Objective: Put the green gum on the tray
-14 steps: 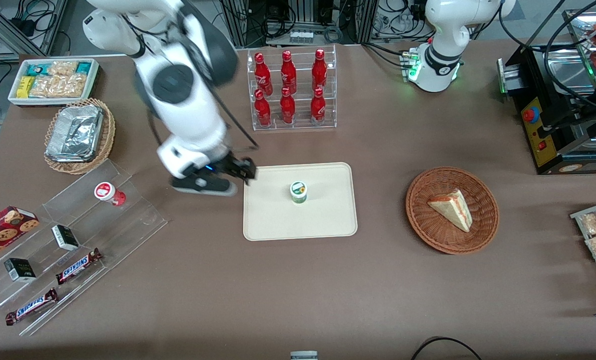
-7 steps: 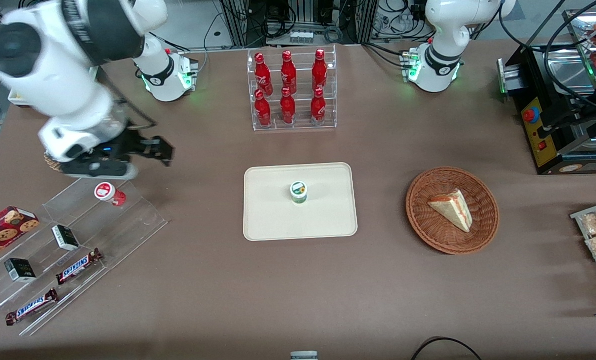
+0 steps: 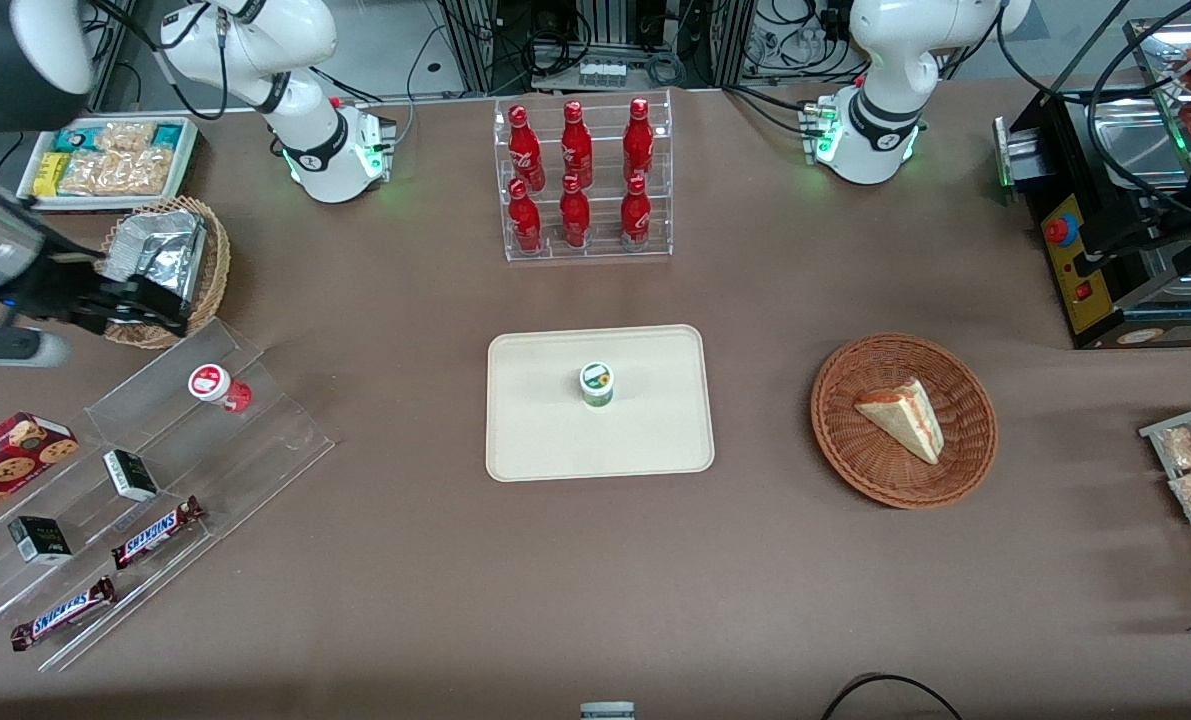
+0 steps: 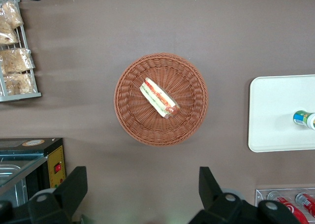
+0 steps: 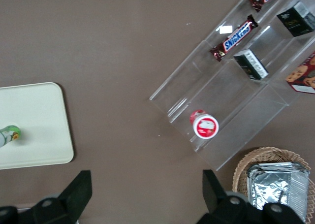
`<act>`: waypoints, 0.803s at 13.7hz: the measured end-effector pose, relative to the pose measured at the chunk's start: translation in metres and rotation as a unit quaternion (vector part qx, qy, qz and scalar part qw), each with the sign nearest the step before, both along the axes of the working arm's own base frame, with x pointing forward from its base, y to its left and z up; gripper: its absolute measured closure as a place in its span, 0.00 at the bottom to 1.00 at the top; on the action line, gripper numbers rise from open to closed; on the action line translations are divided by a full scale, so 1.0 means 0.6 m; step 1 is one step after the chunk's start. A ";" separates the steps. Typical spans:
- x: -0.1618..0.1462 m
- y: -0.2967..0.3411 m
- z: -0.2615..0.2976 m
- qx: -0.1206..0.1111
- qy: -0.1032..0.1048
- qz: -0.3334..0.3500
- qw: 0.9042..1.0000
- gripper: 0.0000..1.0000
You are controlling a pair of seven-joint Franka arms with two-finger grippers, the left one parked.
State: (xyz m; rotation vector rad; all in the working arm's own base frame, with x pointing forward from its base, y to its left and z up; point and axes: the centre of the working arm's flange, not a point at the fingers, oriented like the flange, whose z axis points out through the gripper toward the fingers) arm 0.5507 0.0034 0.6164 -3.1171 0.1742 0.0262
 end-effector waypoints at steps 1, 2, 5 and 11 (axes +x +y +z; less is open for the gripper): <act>-0.001 -0.023 0.002 0.000 -0.002 0.000 1.000 0.00; -0.002 -0.043 0.002 0.001 -0.002 0.005 1.000 0.00; -0.005 -0.077 -0.003 0.001 0.002 0.007 1.000 0.00; -0.010 -0.101 -0.017 0.003 0.015 0.007 1.000 0.00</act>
